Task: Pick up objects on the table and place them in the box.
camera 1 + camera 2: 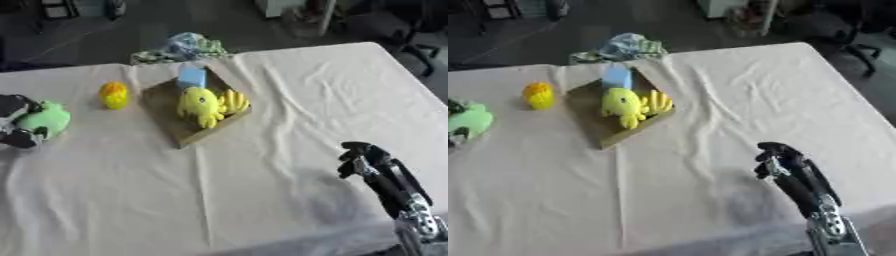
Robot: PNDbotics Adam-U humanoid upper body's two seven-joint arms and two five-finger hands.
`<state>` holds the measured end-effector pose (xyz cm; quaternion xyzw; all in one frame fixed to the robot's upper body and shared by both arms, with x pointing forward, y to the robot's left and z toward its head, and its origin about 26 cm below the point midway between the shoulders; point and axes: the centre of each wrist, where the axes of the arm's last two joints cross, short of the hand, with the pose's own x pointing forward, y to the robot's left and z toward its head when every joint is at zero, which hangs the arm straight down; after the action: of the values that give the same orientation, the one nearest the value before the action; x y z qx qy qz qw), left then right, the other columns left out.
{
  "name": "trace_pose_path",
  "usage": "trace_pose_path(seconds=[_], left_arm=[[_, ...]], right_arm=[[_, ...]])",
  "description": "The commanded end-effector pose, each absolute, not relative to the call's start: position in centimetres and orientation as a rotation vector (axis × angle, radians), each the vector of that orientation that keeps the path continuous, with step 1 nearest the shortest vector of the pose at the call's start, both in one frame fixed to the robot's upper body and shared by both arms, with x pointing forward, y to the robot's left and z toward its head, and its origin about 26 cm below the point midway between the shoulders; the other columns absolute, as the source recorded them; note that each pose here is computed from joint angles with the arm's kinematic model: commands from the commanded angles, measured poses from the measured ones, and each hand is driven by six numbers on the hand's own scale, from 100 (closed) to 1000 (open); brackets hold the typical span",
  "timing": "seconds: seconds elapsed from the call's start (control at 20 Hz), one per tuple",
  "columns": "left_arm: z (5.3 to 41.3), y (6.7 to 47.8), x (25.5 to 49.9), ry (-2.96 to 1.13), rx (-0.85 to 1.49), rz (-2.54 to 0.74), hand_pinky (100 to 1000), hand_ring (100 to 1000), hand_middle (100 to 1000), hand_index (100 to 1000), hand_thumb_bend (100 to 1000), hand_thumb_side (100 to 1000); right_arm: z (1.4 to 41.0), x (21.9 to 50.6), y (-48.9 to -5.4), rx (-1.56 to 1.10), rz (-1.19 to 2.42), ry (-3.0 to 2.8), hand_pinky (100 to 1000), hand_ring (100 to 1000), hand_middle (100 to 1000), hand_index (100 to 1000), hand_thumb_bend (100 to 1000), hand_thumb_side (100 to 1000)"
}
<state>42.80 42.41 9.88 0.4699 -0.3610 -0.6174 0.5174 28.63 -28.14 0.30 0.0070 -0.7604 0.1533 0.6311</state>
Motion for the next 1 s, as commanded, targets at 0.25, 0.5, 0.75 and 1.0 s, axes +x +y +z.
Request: trace_pose_path(seconds=[0.25,0.5,0.75,1.0], left_arm=[[16.1,41.1,43.9,-1.156,1.313,-1.395,393,276,241,427,100,243],[20.5,38.3,44.7,-1.377,1.348,-1.390,396,274,235,422,100,257],[21.1,33.0,46.2,-1.501,1.231,-1.469,400,279,240,427,100,256],[18.9,27.3,47.5,-1.562,1.119,-1.590,411,290,252,437,100,252]], right_arm=[[0.8,28.7,-28.8,-0.006,0.366,-1.752,510,531,554,754,100,556],[0.8,28.7,-28.8,-0.007,0.369,-1.750,510,531,554,754,100,557],[0.8,28.7,-28.6,0.005,0.375,-1.751,510,531,554,754,100,556],[0.7,28.7,-28.3,0.019,0.375,-1.747,510,531,554,754,100,564]])
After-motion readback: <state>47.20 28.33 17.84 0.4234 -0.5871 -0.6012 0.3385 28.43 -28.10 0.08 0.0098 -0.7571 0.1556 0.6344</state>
